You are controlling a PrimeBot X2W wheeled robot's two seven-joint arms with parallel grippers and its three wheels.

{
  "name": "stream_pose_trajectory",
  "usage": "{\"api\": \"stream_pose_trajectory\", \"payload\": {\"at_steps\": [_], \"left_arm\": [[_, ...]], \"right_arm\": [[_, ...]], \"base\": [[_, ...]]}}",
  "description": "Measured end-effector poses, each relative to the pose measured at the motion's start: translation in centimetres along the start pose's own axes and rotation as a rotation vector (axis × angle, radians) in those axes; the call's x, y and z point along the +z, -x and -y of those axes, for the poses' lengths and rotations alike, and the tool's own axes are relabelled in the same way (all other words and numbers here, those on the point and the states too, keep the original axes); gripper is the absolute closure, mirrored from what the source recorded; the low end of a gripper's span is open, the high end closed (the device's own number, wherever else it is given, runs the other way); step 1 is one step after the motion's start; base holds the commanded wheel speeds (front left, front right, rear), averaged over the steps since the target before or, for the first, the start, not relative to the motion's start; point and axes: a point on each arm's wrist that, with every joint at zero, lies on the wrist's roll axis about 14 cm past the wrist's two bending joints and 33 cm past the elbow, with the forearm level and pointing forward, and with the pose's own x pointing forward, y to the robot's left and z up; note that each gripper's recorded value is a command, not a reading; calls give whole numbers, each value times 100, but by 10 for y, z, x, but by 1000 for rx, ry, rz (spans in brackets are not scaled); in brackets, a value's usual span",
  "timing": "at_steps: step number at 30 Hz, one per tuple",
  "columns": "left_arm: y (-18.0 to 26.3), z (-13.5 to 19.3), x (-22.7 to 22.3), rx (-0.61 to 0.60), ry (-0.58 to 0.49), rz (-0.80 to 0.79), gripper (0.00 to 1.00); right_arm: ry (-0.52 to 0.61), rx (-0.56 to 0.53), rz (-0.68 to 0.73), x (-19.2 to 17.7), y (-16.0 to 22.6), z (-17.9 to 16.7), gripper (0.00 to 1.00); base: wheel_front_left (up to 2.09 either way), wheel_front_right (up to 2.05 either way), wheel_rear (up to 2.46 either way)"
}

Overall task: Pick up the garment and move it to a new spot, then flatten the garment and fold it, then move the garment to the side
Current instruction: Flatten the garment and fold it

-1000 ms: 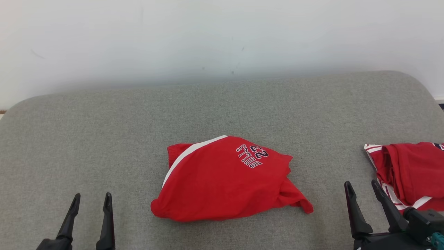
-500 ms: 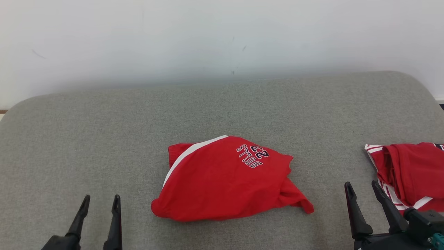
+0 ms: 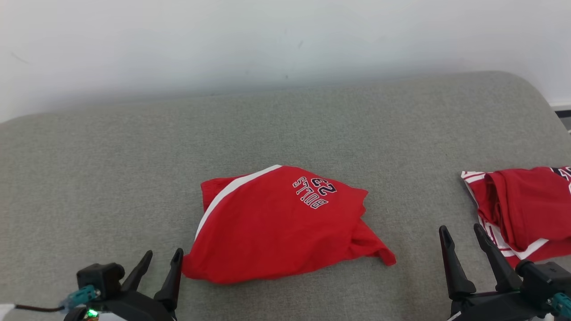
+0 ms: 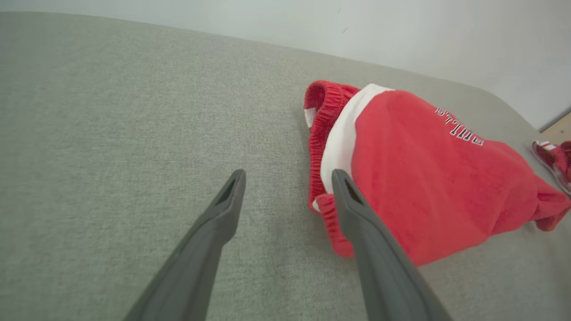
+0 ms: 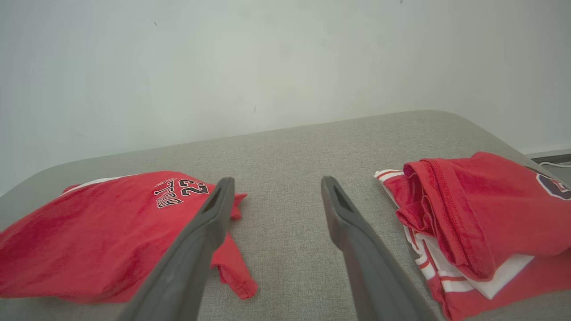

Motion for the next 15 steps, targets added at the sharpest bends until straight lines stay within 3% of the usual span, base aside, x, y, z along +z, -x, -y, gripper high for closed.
{"api": "stream_pose_trajectory", "payload": {"at_steps": [6,14,15], "left_arm": [[-16,3,-29,-30,103,-119,0],[-22,25,-57,-119,158,-252,0],[-21,29,-63,-133,168,-282,5]], "right_arm": [[-3,-32,-8,-5,0,11,0],[-12,-56,-23,-12,-1,19,0],[-14,-58,-28,-14,-1,19,0]], "base": [[0,0,0],[0,0,0],[0,0,0]]}}
